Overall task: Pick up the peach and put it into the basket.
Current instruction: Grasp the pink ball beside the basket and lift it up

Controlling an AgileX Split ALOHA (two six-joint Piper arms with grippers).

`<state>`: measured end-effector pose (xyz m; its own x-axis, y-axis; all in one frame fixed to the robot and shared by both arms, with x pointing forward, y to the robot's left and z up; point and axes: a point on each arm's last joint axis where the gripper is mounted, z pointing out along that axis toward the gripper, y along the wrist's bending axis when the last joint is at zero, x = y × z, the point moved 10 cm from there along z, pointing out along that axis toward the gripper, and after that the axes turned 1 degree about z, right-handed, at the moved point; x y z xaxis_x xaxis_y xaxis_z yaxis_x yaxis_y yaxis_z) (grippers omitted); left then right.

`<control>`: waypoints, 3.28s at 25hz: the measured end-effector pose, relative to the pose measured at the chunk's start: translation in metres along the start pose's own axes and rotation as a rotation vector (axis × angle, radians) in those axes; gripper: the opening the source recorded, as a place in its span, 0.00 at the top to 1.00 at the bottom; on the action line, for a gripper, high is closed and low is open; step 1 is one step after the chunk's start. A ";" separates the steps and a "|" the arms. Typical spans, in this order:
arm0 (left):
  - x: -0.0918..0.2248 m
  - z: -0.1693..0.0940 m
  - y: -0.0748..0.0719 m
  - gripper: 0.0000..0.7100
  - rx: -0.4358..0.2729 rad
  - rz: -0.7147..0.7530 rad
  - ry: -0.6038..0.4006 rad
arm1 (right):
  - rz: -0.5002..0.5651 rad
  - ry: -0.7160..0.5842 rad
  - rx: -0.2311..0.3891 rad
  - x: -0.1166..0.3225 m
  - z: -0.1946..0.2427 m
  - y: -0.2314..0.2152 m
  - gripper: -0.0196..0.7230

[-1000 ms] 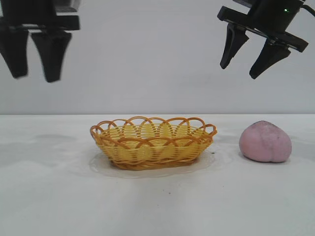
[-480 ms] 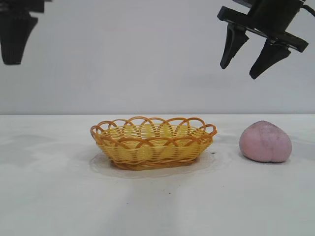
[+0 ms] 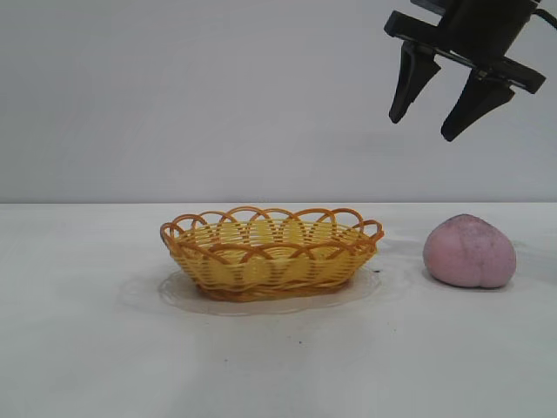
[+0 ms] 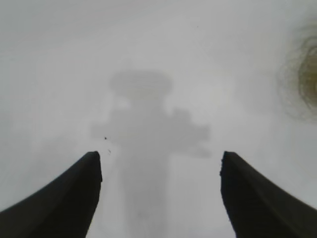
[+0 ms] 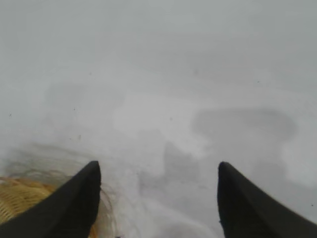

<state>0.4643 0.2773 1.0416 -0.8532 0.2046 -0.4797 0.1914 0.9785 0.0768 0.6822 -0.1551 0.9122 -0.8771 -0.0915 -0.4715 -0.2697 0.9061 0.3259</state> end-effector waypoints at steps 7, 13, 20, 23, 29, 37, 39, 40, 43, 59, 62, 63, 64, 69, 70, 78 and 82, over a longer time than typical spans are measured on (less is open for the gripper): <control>0.073 -0.016 -0.006 0.36 -0.004 -0.044 -0.100 | -0.004 0.002 -0.001 0.000 0.000 0.000 0.41; 0.124 -0.019 -0.010 0.36 -0.012 -0.053 -0.240 | -0.004 0.023 -0.009 0.004 0.000 0.002 0.41; 0.154 -0.032 -0.012 0.36 -0.020 -0.092 -0.495 | -0.005 0.054 -0.020 0.010 0.000 0.004 0.41; 0.156 -0.029 -0.012 0.36 -0.018 -0.096 -0.518 | -0.006 0.066 -0.026 0.013 -0.001 0.005 0.41; 0.154 -0.031 -0.012 0.36 -0.017 -0.096 -0.534 | -0.056 0.047 -0.027 0.008 -0.021 0.013 0.41; 0.153 -0.031 -0.012 0.36 -0.017 -0.096 -0.537 | -0.138 0.115 -0.041 0.023 -0.053 0.025 0.41; 0.153 -0.031 -0.012 0.36 -0.022 -0.101 -0.538 | -0.142 0.156 -0.055 0.031 -0.054 0.027 0.41; 0.153 -0.031 -0.011 0.36 -0.030 -0.109 -0.538 | -0.144 0.169 -0.058 0.033 -0.056 0.028 0.41; 0.154 -0.031 -0.006 0.36 -0.073 -0.154 -0.534 | -0.139 0.215 -0.064 0.042 -0.058 0.028 0.41; 0.155 -0.032 -0.002 0.36 -0.111 -0.192 -0.531 | -0.050 0.370 0.062 0.069 -0.063 0.006 0.54; 0.155 -0.032 -0.002 0.36 -0.111 -0.192 -0.531 | -0.058 0.422 0.086 0.078 -0.051 0.008 0.54; 0.155 -0.032 -0.002 0.36 -0.111 -0.192 -0.531 | -0.072 0.441 0.092 0.082 -0.045 0.012 0.54; 0.155 -0.032 -0.002 0.36 -0.111 -0.192 -0.531 | -0.085 0.460 0.104 0.086 -0.040 0.015 0.54; 0.155 -0.032 -0.002 0.36 -0.111 -0.192 -0.531 | -0.116 0.553 0.191 0.106 -0.010 0.014 0.54; 0.155 -0.032 -0.002 0.36 -0.111 -0.192 -0.531 | -0.110 0.562 0.193 0.108 -0.004 0.013 0.54; 0.155 -0.032 -0.002 0.36 -0.111 -0.192 -0.531 | -0.087 0.651 0.211 0.129 0.028 -0.002 0.69; 0.155 -0.032 -0.002 0.36 -0.111 -0.192 -0.531 | -0.121 0.645 0.228 0.127 0.029 -0.007 0.90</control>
<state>0.3159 0.3077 0.9946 -0.5013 0.0095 -0.8652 -0.0195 0.9996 0.0223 0.5843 -0.1612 0.8261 -0.9261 -0.3605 0.1110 -0.3521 0.9318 0.0880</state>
